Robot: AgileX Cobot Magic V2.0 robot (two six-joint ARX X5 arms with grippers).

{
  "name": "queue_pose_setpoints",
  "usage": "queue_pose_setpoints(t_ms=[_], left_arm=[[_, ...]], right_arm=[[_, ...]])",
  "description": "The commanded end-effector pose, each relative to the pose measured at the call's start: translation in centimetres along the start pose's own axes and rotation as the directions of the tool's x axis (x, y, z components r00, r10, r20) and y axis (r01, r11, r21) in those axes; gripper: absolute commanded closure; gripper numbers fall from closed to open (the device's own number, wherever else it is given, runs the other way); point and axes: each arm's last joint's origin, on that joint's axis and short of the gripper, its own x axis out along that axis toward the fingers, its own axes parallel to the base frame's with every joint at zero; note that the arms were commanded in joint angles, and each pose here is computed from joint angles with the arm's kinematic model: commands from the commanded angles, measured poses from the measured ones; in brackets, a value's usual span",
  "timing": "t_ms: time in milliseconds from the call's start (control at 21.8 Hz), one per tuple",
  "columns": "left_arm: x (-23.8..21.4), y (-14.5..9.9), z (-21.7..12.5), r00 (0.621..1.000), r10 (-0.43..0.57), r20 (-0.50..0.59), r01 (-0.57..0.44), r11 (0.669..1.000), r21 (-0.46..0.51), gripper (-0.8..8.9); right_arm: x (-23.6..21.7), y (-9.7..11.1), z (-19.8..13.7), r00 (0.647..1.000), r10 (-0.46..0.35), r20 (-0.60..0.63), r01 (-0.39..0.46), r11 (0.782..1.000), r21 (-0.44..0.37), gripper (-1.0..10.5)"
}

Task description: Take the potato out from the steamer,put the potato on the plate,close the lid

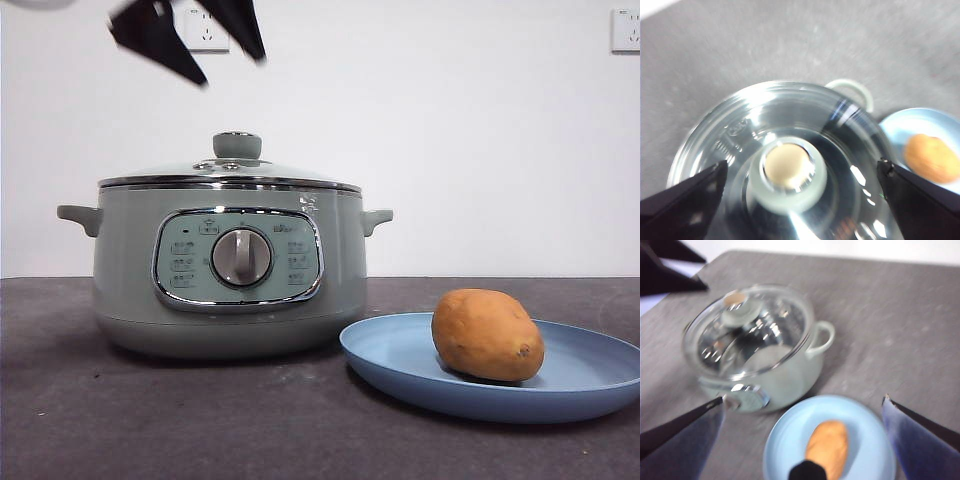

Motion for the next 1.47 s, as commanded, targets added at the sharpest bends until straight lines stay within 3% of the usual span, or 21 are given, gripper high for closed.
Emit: queue_pose_setpoints(t_ms=[46,458,550,642,688,779,871,1467], left_arm=[[-2.0,-0.8,-0.5,0.999,-0.025,-0.047,0.024,1.000,-0.013,3.12],[-8.4,-2.9,-2.9,0.985,-0.095,-0.147,0.088,0.995,-0.050,3.47],[-9.2,-3.2,-3.3,0.981,-0.121,-0.149,0.114,0.992,-0.056,4.26],[-9.9,-3.5,-3.6,0.979,-0.140,-0.147,0.132,0.989,-0.060,5.77],[-10.1,-3.6,-3.7,0.978,-0.151,-0.144,0.144,0.988,-0.060,6.70],[-10.5,-3.8,-3.8,0.978,-0.155,-0.139,0.148,0.987,-0.056,8.29],[-10.7,-3.8,-3.8,0.978,-0.154,-0.139,0.148,0.987,-0.056,8.22],[-10.7,-3.8,-3.9,0.978,-0.154,-0.143,0.147,0.987,-0.058,8.17]], right_arm=[[-0.1,0.2,-0.3,0.998,0.058,-0.036,-0.058,0.998,0.007,4.1],[-0.3,0.6,-1.8,0.955,0.224,-0.194,-0.215,0.975,0.064,4.1],[-0.3,0.6,-2.0,0.946,0.236,-0.221,-0.225,0.971,0.075,4.1],[-0.4,0.6,-2.2,0.939,0.243,-0.242,-0.229,0.970,0.085,4.2],[-0.4,0.6,-2.3,0.937,0.243,-0.250,-0.228,0.970,0.088,4.8],[-0.5,0.6,-2.5,0.934,0.241,-0.265,-0.224,0.970,0.093,7.1],[-0.5,0.6,-2.6,0.932,0.240,-0.272,-0.222,0.970,0.094,9.8],[-0.5,0.5,-2.5,0.933,0.236,-0.271,-0.218,0.971,0.093,9.5]])
